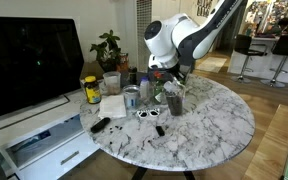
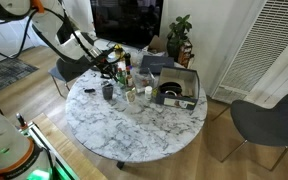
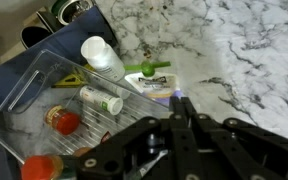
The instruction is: Use the clear measuring cup to remove some contents from the clear cup.
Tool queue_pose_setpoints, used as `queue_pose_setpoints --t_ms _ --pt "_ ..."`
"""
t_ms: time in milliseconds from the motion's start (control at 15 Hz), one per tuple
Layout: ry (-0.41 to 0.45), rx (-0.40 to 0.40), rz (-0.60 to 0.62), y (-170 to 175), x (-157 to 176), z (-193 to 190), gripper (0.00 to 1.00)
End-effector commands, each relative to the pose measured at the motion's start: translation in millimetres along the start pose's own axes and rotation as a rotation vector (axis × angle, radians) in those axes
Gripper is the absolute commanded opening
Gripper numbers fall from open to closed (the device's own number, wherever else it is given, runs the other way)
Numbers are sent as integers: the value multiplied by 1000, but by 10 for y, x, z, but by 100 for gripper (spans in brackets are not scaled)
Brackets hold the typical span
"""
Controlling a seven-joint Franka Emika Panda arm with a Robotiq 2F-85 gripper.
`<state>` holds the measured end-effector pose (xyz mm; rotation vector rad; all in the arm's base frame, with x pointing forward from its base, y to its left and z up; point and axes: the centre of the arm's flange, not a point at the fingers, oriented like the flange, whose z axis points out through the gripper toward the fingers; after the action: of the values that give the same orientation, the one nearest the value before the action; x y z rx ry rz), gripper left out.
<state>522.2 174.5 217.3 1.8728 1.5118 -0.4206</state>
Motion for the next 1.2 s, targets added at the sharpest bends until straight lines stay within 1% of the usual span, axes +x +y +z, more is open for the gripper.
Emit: queue_pose_setpoints --t_ms 0,267,333,733,933,1000,1133 --pt "66 -18 17 -143 -164 18 1" --pt "93 -41 56 -158 -195 11 1" --pt "86 -53 57 -392 -450 -15 1" --pt "47 -109 113 -685 -850 6 1" --pt "34 -175 168 -757 -1006 -19 1" --pt "29 -216 192 -772 -1069 -24 1" --pt "46 -272 238 -821 -1188 7 1"
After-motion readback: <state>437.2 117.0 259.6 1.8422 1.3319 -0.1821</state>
